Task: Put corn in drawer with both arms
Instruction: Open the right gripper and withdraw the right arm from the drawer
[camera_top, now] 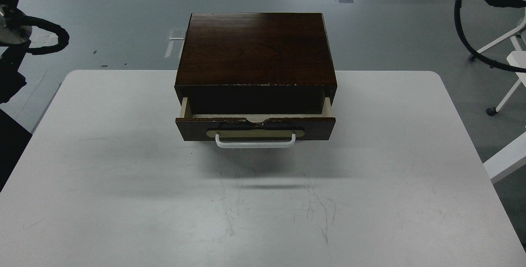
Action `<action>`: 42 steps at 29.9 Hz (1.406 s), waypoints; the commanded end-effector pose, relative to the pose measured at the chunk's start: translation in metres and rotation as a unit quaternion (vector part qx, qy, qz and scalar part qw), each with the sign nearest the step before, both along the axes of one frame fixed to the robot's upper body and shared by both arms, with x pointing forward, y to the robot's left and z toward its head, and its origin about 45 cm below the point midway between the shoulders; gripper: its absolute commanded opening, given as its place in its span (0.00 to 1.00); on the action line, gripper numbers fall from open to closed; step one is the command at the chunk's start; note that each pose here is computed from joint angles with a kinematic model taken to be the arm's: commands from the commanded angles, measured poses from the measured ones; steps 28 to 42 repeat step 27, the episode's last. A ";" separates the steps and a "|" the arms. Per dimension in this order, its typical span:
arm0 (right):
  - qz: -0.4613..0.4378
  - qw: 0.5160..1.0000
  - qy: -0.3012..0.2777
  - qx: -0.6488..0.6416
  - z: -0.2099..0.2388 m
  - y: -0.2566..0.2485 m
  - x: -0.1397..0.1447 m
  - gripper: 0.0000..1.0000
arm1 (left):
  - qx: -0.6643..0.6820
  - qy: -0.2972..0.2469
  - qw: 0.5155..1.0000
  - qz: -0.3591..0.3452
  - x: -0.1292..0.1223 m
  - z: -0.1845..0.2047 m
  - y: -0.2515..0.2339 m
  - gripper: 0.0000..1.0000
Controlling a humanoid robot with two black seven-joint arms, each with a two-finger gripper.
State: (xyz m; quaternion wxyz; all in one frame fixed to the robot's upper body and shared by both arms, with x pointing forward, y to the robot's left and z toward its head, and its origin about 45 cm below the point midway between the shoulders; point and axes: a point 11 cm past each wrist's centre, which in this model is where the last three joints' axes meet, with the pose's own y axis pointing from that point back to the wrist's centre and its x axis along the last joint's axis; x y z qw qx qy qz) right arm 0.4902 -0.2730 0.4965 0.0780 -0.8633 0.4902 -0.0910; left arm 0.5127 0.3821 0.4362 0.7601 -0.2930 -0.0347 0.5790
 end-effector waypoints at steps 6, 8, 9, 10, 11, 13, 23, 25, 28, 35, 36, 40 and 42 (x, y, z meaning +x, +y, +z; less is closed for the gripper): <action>-0.062 0.956 0.102 0.268 -0.055 -0.067 0.010 1.00 | -0.014 0.015 1.000 0.000 -0.001 -0.019 -0.001 0.98; -0.065 0.939 0.118 0.318 -0.069 -0.072 0.010 1.00 | -0.014 0.017 1.000 0.002 -0.001 -0.020 0.002 0.98; -0.070 0.926 0.125 0.350 -0.076 -0.079 0.009 1.00 | -0.015 0.016 1.000 0.004 -0.001 -0.019 0.004 0.98; -0.075 0.912 0.131 0.380 -0.084 -0.087 0.006 1.00 | -0.014 0.017 1.000 0.004 -0.001 -0.019 0.004 0.98; -0.078 0.907 0.133 0.391 -0.088 -0.091 0.005 1.00 | -0.014 0.017 1.000 0.004 -0.001 -0.019 0.004 0.98; -0.084 0.897 0.138 0.411 -0.101 -0.097 0.002 1.00 | -0.016 0.018 1.000 0.000 0.000 -0.021 0.000 0.98; -0.096 0.893 0.138 0.418 -0.116 -0.104 -0.001 1.00 | -0.029 0.029 0.999 0.010 -0.001 -0.034 0.005 0.98; -0.105 0.894 0.131 0.414 -0.115 -0.115 -0.005 1.00 | -0.036 0.032 0.999 0.012 -0.002 -0.037 0.007 0.98; -0.113 0.894 0.132 0.412 -0.118 -0.121 -0.007 1.00 | -0.039 0.036 0.999 0.012 -0.002 -0.042 0.008 0.98; -0.113 0.894 0.132 0.412 -0.118 -0.121 -0.007 1.00 | -0.039 0.036 0.999 0.012 -0.002 -0.042 0.008 0.98; -0.113 0.894 0.132 0.412 -0.118 -0.121 -0.007 1.00 | -0.039 0.036 0.999 0.012 -0.002 -0.042 0.008 0.98; -0.113 0.894 0.132 0.412 -0.118 -0.121 -0.007 1.00 | -0.039 0.036 0.999 0.012 -0.002 -0.042 0.008 0.98; -0.113 0.894 0.132 0.412 -0.118 -0.121 -0.007 1.00 | -0.039 0.036 0.999 0.012 -0.002 -0.042 0.008 0.98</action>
